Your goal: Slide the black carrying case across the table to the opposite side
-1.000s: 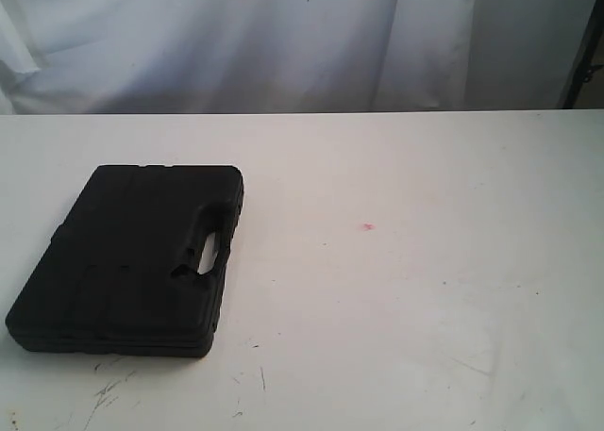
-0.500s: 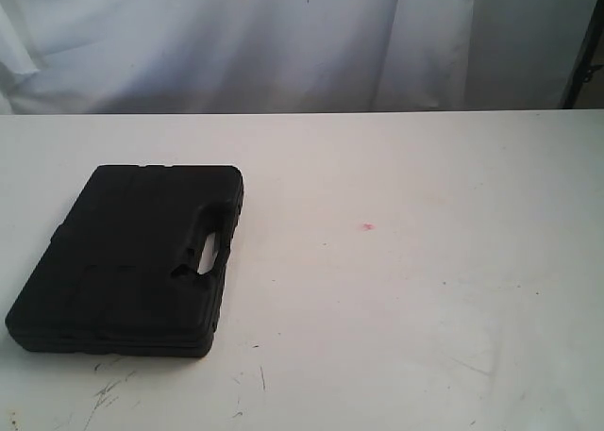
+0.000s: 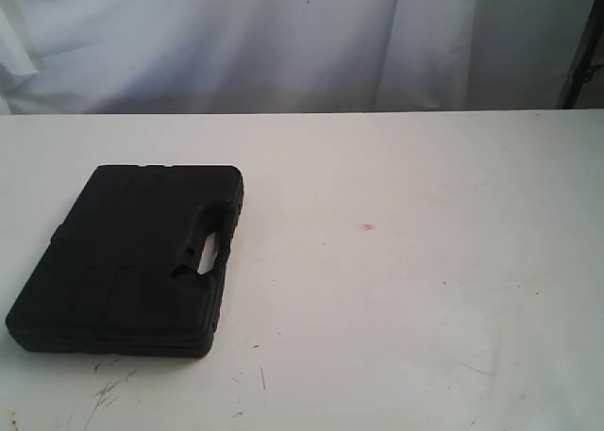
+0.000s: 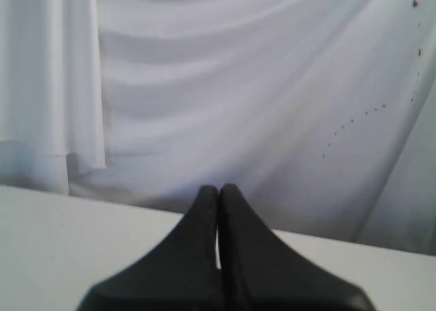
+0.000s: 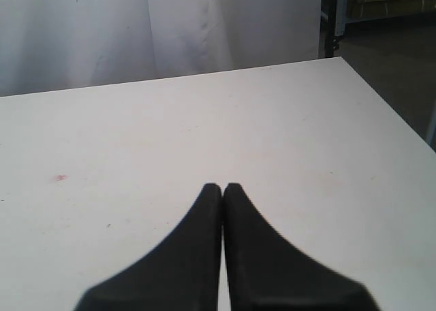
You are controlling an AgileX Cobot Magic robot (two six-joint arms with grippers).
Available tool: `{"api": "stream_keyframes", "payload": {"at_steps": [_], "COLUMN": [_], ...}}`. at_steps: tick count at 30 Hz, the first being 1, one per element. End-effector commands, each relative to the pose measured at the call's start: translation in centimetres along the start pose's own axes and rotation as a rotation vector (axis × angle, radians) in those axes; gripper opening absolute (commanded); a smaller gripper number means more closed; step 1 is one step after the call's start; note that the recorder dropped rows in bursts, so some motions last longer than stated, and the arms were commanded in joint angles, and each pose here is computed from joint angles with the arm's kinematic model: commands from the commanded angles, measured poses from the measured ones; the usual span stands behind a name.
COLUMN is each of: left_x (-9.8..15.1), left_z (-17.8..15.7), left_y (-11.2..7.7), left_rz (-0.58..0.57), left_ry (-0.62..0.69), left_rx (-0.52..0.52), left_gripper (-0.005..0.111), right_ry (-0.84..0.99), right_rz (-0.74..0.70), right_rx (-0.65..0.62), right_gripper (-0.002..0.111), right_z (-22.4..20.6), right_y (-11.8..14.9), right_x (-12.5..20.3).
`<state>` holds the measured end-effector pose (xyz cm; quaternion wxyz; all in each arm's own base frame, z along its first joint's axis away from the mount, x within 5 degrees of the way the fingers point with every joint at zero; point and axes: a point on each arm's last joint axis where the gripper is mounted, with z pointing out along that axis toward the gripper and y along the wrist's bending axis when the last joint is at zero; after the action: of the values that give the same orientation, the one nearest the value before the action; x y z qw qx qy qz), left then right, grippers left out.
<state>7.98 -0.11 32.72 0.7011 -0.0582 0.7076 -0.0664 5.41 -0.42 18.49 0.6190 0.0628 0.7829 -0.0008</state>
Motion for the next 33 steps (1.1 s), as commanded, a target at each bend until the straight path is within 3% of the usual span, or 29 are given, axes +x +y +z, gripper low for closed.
{"api": "stream_keyframes", "payload": {"at_steps": [1,5,9,12,17,22,33], "left_x": [-3.3,-5.9,-6.7,-6.0,-3.4,-2.2,-0.7], "left_z": [3.3,6.1,8.5,10.6,14.0,16.3,18.1], "left_y": [-0.7,-1.3,-1.7,-2.0,-2.6,-2.6,-3.0], "left_rz": [-0.02,-0.033,0.044,0.076,0.022,-0.033,-0.11], "left_ry": [0.198,0.299,0.437,0.601,0.828,0.824,0.867], "left_rx": [-0.016,-0.018,-0.001,0.043,0.128,0.131,0.174], "left_gripper": [0.0,0.0,0.0,0.0,0.0,0.0,0.0], "right_ry": [-0.014,-0.014,-0.014,-0.014,-0.014,-0.014,-0.014], "right_rz": [0.003,0.003,0.003,0.003,0.003,0.003,0.003], "right_rx": [-0.002,-0.002,-0.002,-0.002,-0.002,-0.002,-0.002], "right_gripper": [0.0,0.0,0.0,0.0,0.0,0.0,0.0], "right_z": [0.0,0.0,0.0,0.0,0.0,0.0,0.0], "right_y": [0.0,0.0,0.0,0.0,0.0,0.0,0.0], "right_x": [0.0,0.0,0.0,0.0,0.0,0.0,0.0]}}
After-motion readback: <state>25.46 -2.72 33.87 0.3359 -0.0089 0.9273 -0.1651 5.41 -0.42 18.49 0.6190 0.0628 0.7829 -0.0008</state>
